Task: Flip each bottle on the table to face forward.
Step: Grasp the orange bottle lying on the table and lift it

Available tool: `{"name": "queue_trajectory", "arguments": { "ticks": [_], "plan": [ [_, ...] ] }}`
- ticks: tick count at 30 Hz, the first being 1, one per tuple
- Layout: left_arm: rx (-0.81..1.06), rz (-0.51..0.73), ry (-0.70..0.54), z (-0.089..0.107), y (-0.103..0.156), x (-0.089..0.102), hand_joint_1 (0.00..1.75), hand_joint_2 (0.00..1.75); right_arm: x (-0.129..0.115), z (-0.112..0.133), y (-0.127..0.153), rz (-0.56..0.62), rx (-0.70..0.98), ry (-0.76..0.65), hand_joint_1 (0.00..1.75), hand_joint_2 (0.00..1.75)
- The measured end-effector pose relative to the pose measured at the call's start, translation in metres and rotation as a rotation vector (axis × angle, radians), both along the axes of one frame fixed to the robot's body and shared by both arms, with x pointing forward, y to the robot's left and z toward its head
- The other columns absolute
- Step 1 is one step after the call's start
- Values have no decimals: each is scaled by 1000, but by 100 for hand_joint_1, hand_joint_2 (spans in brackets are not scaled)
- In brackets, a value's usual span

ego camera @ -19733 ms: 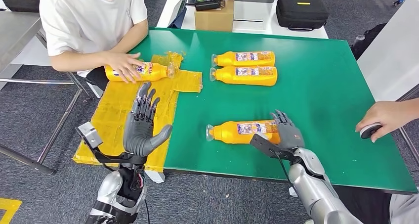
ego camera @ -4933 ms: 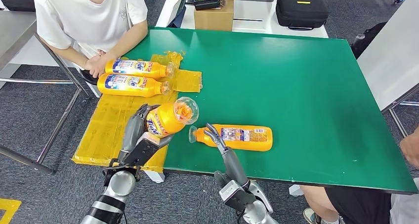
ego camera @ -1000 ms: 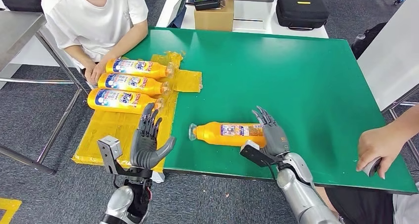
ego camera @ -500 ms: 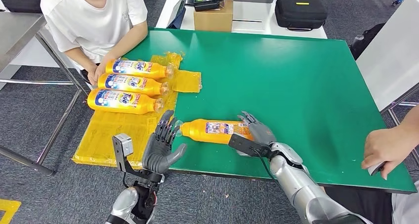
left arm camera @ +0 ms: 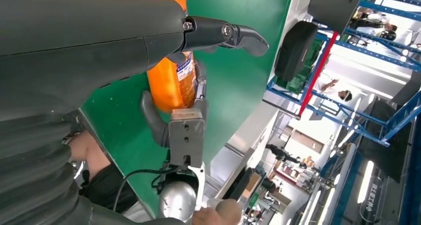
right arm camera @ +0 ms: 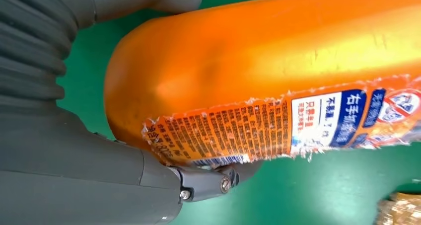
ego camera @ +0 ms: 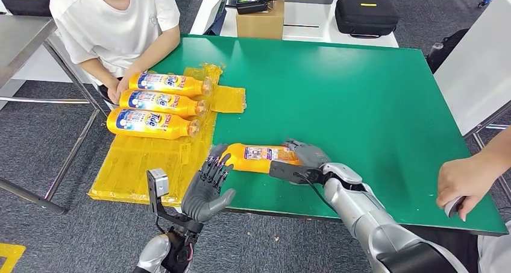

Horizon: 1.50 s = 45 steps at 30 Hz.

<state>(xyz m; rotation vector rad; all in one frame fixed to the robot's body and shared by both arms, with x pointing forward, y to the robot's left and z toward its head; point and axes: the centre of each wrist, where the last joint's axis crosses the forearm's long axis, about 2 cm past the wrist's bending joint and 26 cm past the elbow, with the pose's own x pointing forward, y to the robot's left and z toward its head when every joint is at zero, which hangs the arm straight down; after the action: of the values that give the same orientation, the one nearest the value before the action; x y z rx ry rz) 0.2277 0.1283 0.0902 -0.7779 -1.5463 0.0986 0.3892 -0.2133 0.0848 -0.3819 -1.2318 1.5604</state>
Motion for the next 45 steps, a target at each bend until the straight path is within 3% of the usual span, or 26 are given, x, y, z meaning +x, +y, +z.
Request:
{"name": "queue_trajectory", "arguments": {
  "ticks": [16, 23, 28, 37, 42, 45],
  "plan": [
    [7, 10, -3, -2, 0, 2, 0, 175, -4, -5, -3, -5, 103, 3, 175, 175],
    [9, 36, -14, -4, 2, 2, 0, 175, -19, -23, -8, -73, 354, 4, 175, 175],
    [84, 137, -81, -4, 6, 2, 0, 175, -37, -39, -8, -127, 624, -61, 175, 175],
    [130, 224, -130, -2, 14, -4, 0, 175, -64, -57, -10, -208, 825, -100, 175, 175],
    [193, 396, -230, 6, 22, -4, 0, 175, -78, -50, -5, -286, 1032, -179, 175, 175],
    [107, 422, -235, 13, 25, -3, 0, 175, -85, -43, -2, -281, 1107, -212, 175, 175]
  ]
}}
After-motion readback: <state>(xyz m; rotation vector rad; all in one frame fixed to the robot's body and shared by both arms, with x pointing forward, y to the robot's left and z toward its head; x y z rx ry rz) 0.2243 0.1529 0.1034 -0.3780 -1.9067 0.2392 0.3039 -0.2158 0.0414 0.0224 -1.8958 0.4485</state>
